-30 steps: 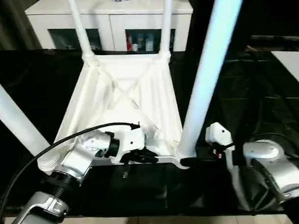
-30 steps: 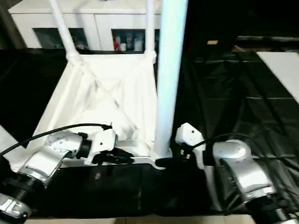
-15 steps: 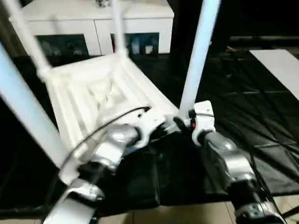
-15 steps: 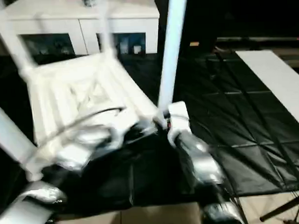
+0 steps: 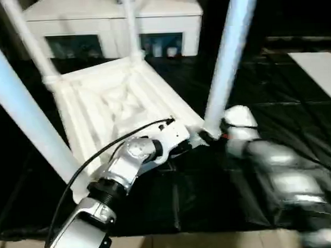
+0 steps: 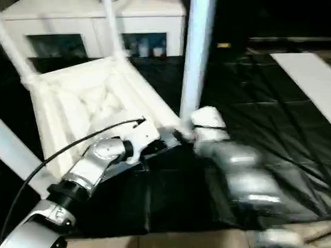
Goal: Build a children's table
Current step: Rotate leg to tighten
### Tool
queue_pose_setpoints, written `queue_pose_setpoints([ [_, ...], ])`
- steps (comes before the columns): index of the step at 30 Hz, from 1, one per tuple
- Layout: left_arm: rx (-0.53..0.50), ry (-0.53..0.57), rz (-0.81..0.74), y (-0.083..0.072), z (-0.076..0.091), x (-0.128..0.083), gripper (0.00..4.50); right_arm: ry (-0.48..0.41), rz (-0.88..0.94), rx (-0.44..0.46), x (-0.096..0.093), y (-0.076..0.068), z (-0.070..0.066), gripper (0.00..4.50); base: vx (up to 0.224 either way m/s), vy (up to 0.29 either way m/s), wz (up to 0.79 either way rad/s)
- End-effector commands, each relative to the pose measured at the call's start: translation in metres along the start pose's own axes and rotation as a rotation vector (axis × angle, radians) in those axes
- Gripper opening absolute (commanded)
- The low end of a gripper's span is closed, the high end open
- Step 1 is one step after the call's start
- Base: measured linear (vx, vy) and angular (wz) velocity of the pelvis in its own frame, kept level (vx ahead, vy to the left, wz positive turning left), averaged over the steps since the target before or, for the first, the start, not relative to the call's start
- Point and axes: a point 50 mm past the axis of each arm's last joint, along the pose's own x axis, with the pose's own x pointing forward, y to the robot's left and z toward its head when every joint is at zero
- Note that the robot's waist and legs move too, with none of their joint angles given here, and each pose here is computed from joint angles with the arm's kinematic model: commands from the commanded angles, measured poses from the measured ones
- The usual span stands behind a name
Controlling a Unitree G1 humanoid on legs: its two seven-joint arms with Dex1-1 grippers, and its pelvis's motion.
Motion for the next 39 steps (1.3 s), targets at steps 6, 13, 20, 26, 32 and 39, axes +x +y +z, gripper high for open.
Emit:
queue_pose_setpoints([
  [6, 0.062, 0.089, -0.126, -0.008, -0.023, -0.007, 0.00, 0.129, 0.005, -0.060, -0.034, -0.016, -0.027, 4.03, 0.000, 0.000, 0.00],
  [13, 0.193, -0.001, -0.307, -0.021, -0.019, -0.014, 0.00, 0.111, -0.149, -0.010, -0.040, -0.033, -0.028, 4.03, 0.000, 0.000, 0.00],
  [20, 0.213, -0.100, -0.415, -0.034, -0.013, -0.017, 0.00, 0.093, -0.144, 0.001, -0.034, -0.027, -0.031, 4.03, 0.000, 0.000, 0.00],
  [26, 0.225, -0.106, -0.412, -0.032, -0.011, -0.016, 0.00, 0.094, -0.144, 0.005, -0.033, -0.024, -0.033, 4.03, 0.000, 0.000, 0.00],
  [32, 0.230, -0.097, -0.432, -0.030, -0.014, -0.018, 0.00, 0.111, -0.205, 0.002, -0.037, -0.031, -0.035, 4.03, 0.000, 0.000, 0.00],
  [39, 0.197, -0.120, -0.329, -0.021, -0.010, -0.017, 0.00, 0.130, -0.205, 0.005, -0.037, -0.030, -0.040, 4.03, 0.000, 0.000, 0.00],
])
